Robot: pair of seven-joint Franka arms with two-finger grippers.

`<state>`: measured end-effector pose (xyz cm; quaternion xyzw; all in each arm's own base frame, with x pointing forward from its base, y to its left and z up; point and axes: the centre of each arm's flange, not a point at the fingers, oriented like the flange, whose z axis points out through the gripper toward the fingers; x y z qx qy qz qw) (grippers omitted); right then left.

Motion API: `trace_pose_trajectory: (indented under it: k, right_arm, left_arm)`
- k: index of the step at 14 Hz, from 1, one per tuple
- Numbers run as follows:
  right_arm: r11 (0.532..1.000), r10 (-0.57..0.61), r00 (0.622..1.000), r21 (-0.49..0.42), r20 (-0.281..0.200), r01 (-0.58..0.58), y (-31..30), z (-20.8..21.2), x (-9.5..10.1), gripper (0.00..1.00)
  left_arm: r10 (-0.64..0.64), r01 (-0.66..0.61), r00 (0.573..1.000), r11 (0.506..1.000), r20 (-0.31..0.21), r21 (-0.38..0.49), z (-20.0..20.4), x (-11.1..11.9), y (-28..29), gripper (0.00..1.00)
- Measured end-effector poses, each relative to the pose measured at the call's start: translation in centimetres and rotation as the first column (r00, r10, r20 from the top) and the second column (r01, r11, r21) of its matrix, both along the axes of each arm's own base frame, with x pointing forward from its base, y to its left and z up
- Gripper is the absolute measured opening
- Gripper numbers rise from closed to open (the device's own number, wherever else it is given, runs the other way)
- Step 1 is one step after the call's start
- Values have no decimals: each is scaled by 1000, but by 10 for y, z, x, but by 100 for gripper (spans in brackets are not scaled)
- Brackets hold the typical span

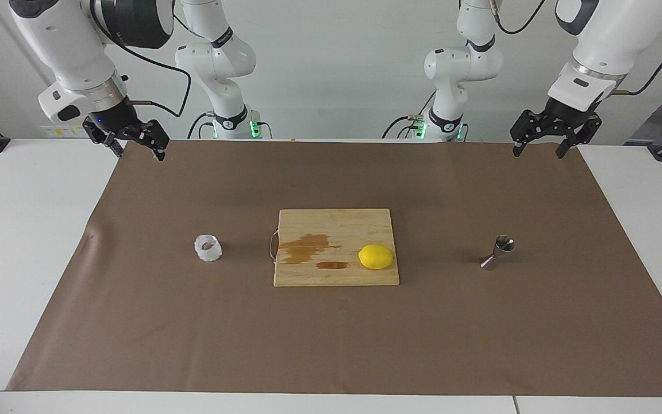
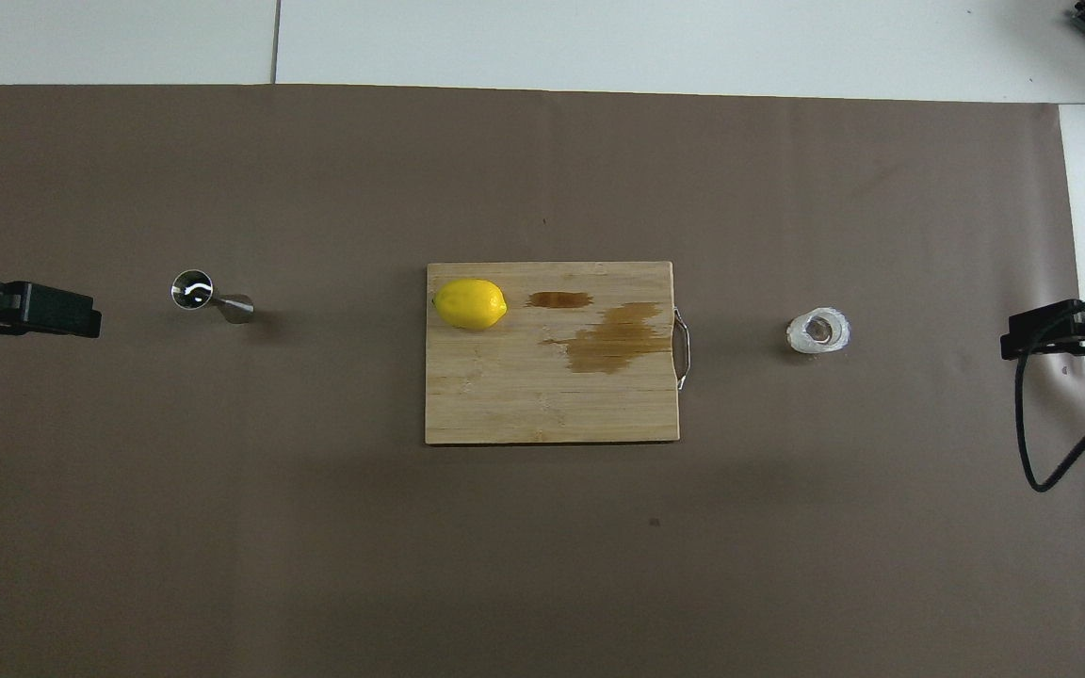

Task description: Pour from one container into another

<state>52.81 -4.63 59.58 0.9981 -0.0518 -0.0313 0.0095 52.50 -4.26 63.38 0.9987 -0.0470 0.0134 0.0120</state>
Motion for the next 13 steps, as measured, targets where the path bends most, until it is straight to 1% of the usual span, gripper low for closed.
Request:
trace_pose_trajectory:
  k: [2, 4, 7, 9, 12, 13]
  right_arm:
    - [1000, 0, 1000, 0, 0, 0, 0, 0, 0, 100]
    - [1000, 0, 1000, 0, 0, 0, 0, 0, 0, 100]
    - [1000, 0, 1000, 0, 0, 0, 0, 0, 0, 100]
    - [1000, 0, 1000, 0, 0, 0, 0, 0, 0, 100]
    - [1000, 0, 1000, 0, 0, 0, 0, 0, 0, 100]
    - [1000, 0, 1000, 0, 0, 0, 0, 0, 0, 100]
  left_arm:
    - [1, -1, 1000, 1000, -12, 1, -4, -4, 1, 100]
    - [8, -8, 1000, 1000, -12, 1, -3, -4, 5, 100]
    - [34, -34, 999, 999, -14, -1, -5, -1, 18, 100]
    - [91, -91, 995, 996, -28, -12, -14, 12, 32, 100]
    - [207, -210, 977, 976, -57, -64, -32, 42, 68, 100]
    - [260, -265, 963, 960, -70, -87, -40, 55, 81, 100]
